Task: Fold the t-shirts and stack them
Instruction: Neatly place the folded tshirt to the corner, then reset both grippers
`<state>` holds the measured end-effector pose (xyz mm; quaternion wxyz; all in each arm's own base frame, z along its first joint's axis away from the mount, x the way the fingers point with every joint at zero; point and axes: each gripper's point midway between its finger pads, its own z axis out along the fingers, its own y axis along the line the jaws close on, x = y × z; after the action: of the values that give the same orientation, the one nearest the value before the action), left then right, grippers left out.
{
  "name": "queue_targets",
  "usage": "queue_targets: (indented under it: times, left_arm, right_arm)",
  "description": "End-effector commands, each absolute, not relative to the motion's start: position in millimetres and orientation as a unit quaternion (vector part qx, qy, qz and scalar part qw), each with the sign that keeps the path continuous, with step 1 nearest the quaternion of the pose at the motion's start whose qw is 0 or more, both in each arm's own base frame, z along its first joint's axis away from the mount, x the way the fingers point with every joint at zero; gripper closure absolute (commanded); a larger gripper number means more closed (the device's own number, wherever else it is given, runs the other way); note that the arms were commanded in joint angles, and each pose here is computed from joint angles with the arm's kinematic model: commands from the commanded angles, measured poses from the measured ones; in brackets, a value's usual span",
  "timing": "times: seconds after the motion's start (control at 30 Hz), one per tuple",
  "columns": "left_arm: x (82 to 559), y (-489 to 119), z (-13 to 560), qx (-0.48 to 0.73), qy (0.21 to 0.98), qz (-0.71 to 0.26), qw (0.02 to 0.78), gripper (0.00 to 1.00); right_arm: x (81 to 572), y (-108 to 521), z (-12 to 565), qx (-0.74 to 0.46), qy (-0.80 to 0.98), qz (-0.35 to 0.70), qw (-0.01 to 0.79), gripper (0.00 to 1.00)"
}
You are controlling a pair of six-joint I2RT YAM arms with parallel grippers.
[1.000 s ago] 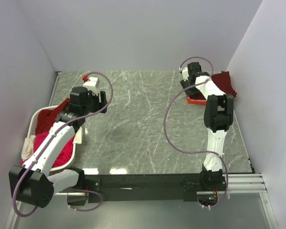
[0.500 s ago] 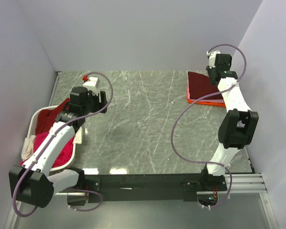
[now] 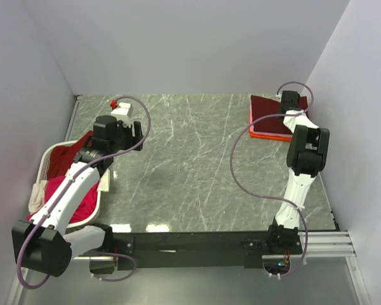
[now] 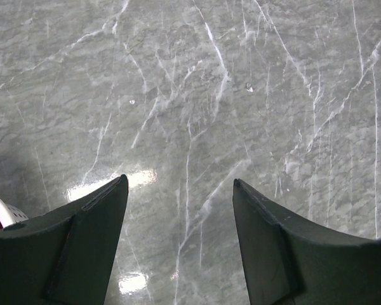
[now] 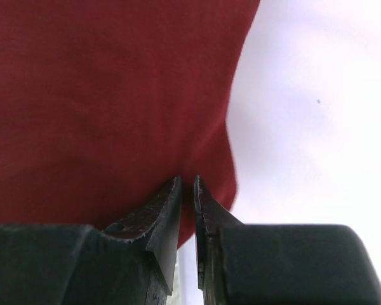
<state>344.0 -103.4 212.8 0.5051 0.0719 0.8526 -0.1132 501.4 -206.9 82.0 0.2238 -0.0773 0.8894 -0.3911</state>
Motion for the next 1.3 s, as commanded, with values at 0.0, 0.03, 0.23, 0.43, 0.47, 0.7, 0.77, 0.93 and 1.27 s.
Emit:
queue_targets:
  times: [0.0,0.03,0.23,0.43,0.47,0.7,0.77,0.93,1.27]
  left_arm:
    - [346.6,-108.4,223.9,0.083,0.841,-0.122,0.521,0.28]
    - [346.6,-108.1,222.7,0.083,0.841,-0.121,0.52,0.28]
    - [347.7,-108.1,221.1,0.082,0.843,-0.12,0.518,0.28]
    - [347.7,-106.7,222.7,0.08,0.841,-0.118,0.521,0.28]
    - [347.1,-105.7,222.4,0.08,0.842,-0.115,0.521,0.28]
    - [346.1,-102.7,228.3,0.075,0.837,-0.111,0.531,0.28]
    - [346.0,-101.9,229.8,0.073,0.835,-0.11,0.534,0.27]
    - [345.9,-97.6,238.2,0.057,0.829,-0.107,0.546,0.22]
    - [327.6,-79.4,303.6,0.002,0.774,-0.115,0.622,0.01]
  right_arm:
    - [492.7,-228.6,86.1,-0.062,0.877,-0.429,0.21,0.8]
    - [490.2,-229.4,82.7,-0.059,0.881,-0.419,0.211,0.8]
    - [488.7,-226.3,119.9,-0.033,0.878,-0.398,0.264,0.78]
    - [491.7,-241.9,133.2,-0.017,0.876,-0.401,0.269,0.78]
    - [491.8,-245.5,123.2,-0.016,0.882,-0.394,0.259,0.78]
    - [479.6,-241.7,90.7,-0.015,0.897,-0.374,0.236,0.78]
    - [471.9,-238.9,103.8,-0.012,0.891,-0.378,0.25,0.78]
    - [464.5,-218.6,154.4,-0.009,0.872,-0.374,0.315,0.78]
    - [413.6,-90.8,234.2,-0.093,0.866,-0.178,0.458,0.44]
